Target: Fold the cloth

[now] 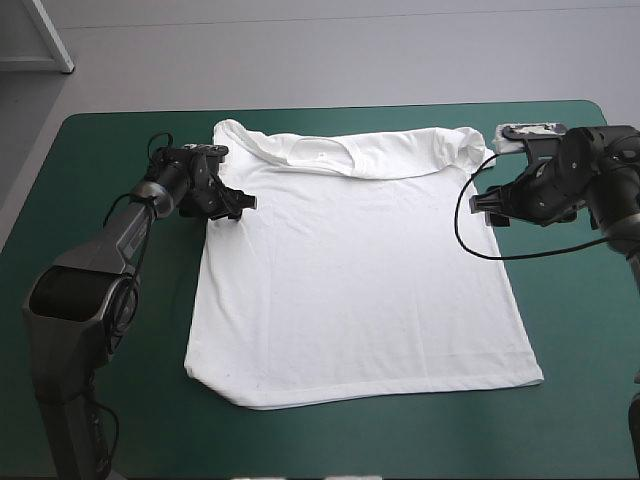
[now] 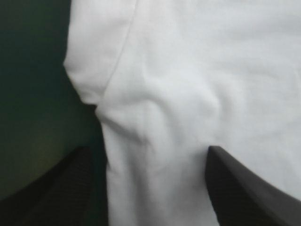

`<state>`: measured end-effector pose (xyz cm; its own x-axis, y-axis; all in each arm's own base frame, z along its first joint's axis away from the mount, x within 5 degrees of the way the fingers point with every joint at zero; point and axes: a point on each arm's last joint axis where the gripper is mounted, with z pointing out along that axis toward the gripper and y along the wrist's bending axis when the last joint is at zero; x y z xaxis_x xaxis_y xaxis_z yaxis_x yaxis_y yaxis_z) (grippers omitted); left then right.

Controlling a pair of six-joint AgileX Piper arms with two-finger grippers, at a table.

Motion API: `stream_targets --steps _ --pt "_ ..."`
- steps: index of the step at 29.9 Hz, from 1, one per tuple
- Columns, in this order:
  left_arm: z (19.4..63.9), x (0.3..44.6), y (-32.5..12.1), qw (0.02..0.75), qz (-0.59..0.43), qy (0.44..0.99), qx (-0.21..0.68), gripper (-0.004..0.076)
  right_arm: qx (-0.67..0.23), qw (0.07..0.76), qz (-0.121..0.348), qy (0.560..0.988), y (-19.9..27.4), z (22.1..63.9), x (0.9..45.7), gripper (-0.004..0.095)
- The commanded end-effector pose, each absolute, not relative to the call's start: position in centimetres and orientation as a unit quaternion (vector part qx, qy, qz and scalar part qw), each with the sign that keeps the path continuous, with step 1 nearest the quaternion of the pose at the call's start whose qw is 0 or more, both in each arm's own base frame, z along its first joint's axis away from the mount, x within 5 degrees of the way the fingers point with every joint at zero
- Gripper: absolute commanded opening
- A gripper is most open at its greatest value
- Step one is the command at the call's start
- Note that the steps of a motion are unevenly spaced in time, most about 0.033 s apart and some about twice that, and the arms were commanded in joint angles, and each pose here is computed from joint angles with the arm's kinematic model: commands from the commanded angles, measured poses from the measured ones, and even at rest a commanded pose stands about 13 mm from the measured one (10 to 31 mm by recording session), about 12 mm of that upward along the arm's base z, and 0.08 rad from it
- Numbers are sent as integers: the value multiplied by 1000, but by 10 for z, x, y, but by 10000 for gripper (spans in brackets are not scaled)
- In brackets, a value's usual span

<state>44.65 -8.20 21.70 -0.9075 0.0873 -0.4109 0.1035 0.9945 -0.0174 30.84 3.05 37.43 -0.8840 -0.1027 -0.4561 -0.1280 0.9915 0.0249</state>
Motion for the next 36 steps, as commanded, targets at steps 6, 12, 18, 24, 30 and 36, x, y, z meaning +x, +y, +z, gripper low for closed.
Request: stream_targets --steps 6,12,18,24,30,36 --pt "238 447 -85 243 -39 969 40 152 -63 325 26 943 33 364 350 630" --pt "226 448 -86 221 -36 972 69 -6 -75 318 19 945 37 322 395 630" --pt "224 445 -85 203 -31 976 71 -8 -75 317 15 945 37 295 439 630" --pt "223 442 -85 191 -31 979 71 -8 -60 300 20 952 26 276 475 630" --pt "223 442 -86 190 -35 979 69 -8 -64 272 34 959 28 251 491 577" --pt "223 442 -86 189 -35 979 68 -10 -76 247 74 963 36 242 490 255"
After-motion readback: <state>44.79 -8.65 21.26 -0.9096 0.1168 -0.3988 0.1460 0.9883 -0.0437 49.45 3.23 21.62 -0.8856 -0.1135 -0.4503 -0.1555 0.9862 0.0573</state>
